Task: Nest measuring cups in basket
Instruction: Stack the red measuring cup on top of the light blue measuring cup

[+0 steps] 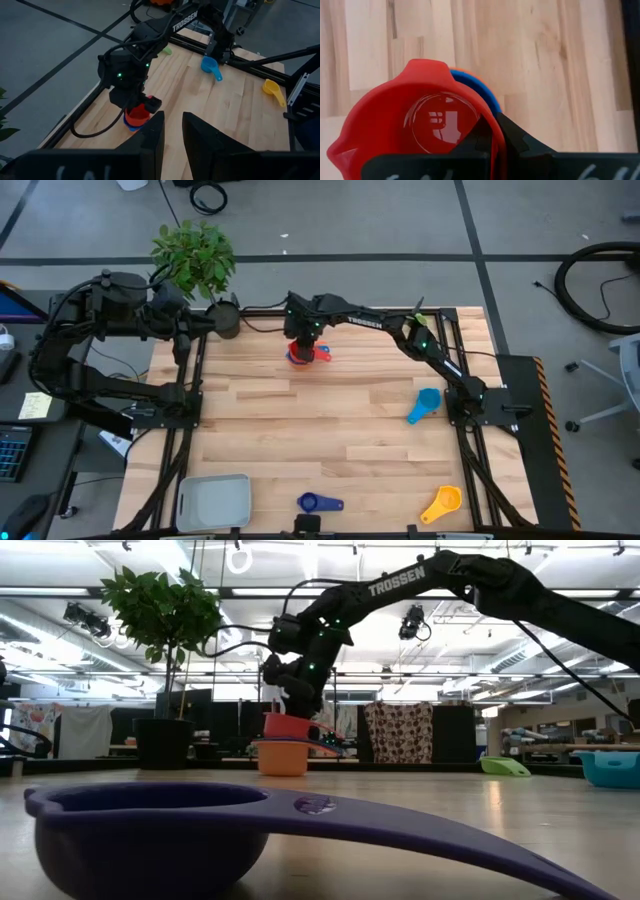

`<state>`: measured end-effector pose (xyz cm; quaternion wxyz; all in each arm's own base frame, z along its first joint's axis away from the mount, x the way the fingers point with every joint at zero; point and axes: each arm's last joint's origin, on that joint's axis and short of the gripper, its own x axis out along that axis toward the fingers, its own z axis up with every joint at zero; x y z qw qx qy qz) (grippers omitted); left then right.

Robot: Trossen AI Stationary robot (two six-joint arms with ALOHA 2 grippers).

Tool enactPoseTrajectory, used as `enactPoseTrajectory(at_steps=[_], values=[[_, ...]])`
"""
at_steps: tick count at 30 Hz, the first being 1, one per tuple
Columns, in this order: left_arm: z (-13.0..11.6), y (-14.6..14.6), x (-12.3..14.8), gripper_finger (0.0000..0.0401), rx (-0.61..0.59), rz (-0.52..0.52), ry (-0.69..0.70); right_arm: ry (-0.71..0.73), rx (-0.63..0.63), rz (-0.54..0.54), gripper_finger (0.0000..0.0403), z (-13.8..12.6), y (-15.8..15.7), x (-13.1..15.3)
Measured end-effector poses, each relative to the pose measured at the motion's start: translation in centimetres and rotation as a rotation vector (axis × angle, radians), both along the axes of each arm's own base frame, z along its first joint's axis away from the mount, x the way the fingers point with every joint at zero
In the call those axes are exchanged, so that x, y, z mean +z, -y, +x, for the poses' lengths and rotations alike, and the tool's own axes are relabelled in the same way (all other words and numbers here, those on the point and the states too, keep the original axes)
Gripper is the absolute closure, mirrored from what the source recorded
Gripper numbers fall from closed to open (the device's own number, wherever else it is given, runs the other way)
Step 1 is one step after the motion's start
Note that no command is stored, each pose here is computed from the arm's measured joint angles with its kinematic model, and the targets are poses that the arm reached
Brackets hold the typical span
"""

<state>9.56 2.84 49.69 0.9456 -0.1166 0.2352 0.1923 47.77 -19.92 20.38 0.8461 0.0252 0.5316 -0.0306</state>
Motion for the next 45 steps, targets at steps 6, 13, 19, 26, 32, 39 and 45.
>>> enactPoseTrajectory(at_steps=[6, 13, 19, 26, 32, 39, 45], values=[[0.0, 0.0, 0.0, 0.0328, 0.001, 0.000, 0.000, -0.003, 0.005, 0.009, 0.0368, 0.0, 0.0, 0.0], [0.0, 0.0, 0.0, 0.0328, 0.001, 0.000, 0.000, -0.003, 0.008, 0.011, 0.0337, 0.0, -0.2, 0.0], [0.0, 0.0, 0.0, 0.0328, 0.001, 0.000, 0.000, 0.002, 0.028, 0.035, 0.0334, 0.2, -0.8, 0.0], [0.0, 0.0, 0.0, 0.0328, 0.000, 0.000, -0.001, -0.001, 0.035, 0.028, 0.0332, 0.3, -1.2, 0.1], [0.0, 0.0, -0.1, 0.0328, 0.000, -0.001, -0.007, 0.016, 0.019, -0.032, 0.0332, 0.0, -1.1, 2.1], [-0.1, 0.0, -0.1, 0.0328, -0.001, -0.002, -0.015, 0.023, 0.021, -0.034, 0.0332, -0.3, -1.2, 2.9], [-0.1, 0.0, -0.1, 0.0328, -0.001, -0.002, -0.014, 0.017, 0.024, -0.032, 0.0331, -0.4, -1.3, 3.0]])
